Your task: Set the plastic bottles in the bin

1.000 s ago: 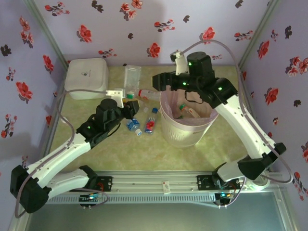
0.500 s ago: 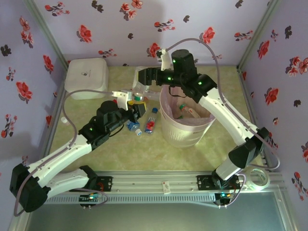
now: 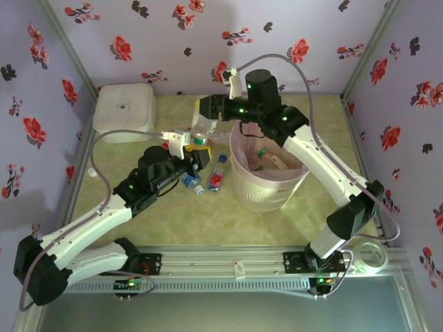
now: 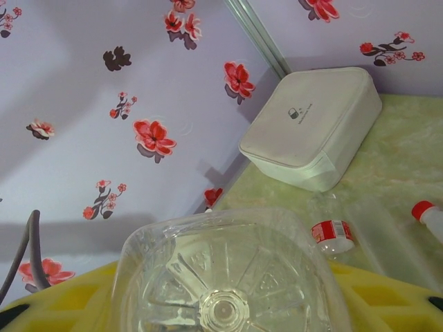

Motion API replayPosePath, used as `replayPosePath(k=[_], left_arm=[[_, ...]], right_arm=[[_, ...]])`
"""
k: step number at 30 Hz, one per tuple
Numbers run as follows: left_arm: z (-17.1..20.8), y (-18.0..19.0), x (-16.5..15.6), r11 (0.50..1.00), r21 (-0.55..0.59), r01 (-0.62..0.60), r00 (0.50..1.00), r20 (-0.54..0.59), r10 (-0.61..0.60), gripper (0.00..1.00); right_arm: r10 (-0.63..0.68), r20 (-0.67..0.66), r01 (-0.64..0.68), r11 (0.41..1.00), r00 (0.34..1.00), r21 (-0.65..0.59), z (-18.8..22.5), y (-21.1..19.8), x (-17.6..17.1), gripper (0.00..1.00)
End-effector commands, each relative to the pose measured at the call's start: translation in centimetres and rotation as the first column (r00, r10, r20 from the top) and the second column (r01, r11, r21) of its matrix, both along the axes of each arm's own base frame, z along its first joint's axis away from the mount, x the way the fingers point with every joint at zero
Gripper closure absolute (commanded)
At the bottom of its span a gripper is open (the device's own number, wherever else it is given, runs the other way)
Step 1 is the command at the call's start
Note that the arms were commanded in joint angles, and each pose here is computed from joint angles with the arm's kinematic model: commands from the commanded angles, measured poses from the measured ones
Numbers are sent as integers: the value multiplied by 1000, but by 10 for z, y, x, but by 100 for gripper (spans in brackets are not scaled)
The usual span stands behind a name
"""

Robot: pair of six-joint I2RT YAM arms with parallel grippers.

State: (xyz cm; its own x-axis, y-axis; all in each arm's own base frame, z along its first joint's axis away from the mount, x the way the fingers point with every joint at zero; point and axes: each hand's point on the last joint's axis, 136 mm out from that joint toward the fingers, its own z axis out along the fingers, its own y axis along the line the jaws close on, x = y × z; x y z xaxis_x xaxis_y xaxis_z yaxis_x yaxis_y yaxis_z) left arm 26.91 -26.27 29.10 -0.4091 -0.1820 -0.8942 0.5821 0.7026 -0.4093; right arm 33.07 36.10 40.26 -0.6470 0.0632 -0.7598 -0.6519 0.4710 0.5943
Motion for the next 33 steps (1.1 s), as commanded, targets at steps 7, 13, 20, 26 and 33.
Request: replayPosePath(k=[7, 13, 20, 26, 33], left_arm=[[12, 6, 0, 999, -32, -27, 998, 60, 29, 0], [10, 10, 3, 998, -31, -55, 997, 54, 57, 0], [7, 12, 1, 998, -24, -52, 997, 52, 53, 0], [-1, 21, 2, 995, -18, -95, 994, 47, 96, 0], [-42, 60, 26, 935, 99, -341, 929, -115, 351, 0]], right_arm=[[-17, 69, 14, 998, 997, 55, 26, -3, -3, 58], [-75, 144, 69, 997, 987, 46, 42, -14, 1, 59], [-170, 278, 166, 985, 946, 37, 79, -42, 1, 59], [-236, 336, 242, 970, 912, 24, 103, -75, -4, 59], [-323, 329, 350, 936, 888, -25, 109, -128, -12, 61]])
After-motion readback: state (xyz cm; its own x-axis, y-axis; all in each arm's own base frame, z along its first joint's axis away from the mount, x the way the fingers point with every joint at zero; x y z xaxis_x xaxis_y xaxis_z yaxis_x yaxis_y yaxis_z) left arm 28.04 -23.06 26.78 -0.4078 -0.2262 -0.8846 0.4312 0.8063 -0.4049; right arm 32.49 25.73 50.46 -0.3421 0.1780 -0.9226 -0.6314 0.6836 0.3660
